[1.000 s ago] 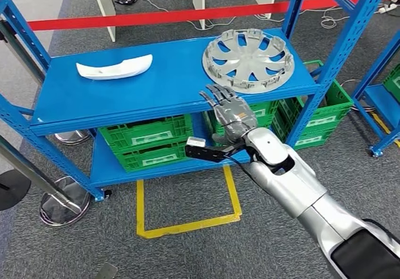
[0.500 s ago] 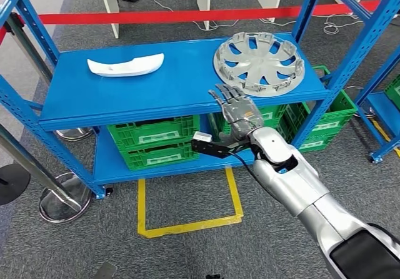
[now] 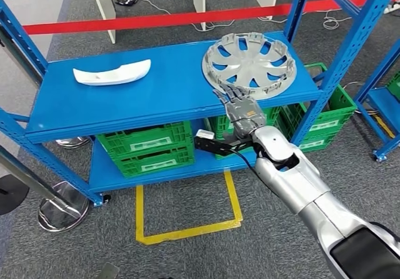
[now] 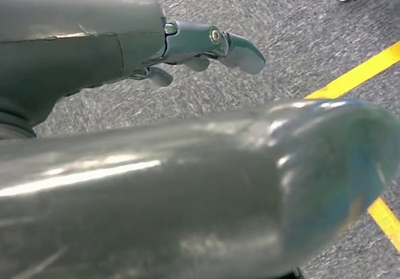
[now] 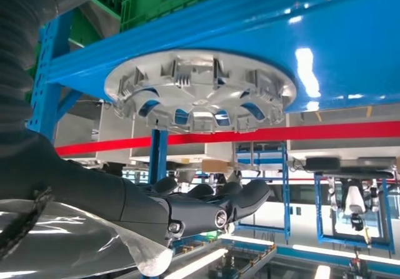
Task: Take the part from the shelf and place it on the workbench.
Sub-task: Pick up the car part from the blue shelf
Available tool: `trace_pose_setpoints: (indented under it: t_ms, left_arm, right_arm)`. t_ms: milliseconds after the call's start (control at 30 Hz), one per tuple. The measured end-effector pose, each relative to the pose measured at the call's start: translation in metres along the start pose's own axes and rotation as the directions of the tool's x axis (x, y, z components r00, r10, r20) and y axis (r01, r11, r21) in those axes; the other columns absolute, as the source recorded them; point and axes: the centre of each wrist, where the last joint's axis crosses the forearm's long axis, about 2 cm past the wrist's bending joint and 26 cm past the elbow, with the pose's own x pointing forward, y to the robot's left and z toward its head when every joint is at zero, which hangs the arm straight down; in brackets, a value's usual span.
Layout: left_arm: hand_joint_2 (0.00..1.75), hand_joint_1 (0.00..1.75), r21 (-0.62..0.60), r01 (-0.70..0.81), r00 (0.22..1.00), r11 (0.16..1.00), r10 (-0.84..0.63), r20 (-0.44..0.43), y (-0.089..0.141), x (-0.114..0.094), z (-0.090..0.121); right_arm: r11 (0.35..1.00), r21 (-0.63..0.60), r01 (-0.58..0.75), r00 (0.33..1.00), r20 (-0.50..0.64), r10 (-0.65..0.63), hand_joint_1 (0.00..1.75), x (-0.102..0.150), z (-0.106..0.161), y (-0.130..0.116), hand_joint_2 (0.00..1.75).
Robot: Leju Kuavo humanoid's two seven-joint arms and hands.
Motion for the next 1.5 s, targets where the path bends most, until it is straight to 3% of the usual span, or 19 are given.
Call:
trace_pose_setpoints:
  t_ms: [800,1500]
  left_arm:
    - [0.00,0.00,0.003,-0.005,1.000,1.000,0.005,-0.002,0.000,0.001,-0.001]
    - [0.00,0.00,0.008,-0.016,1.000,1.000,0.017,-0.017,-0.002,0.002,0.000]
  right_arm:
    - [1.000,0.025,0.007,1.000,-0.011,-0.007,0.00,0.001,-0.002,0.003,1.75]
    - [0.991,0.135,-0.003,0.998,-0.064,0.012,0.00,0.001,-0.012,0.005,1.75]
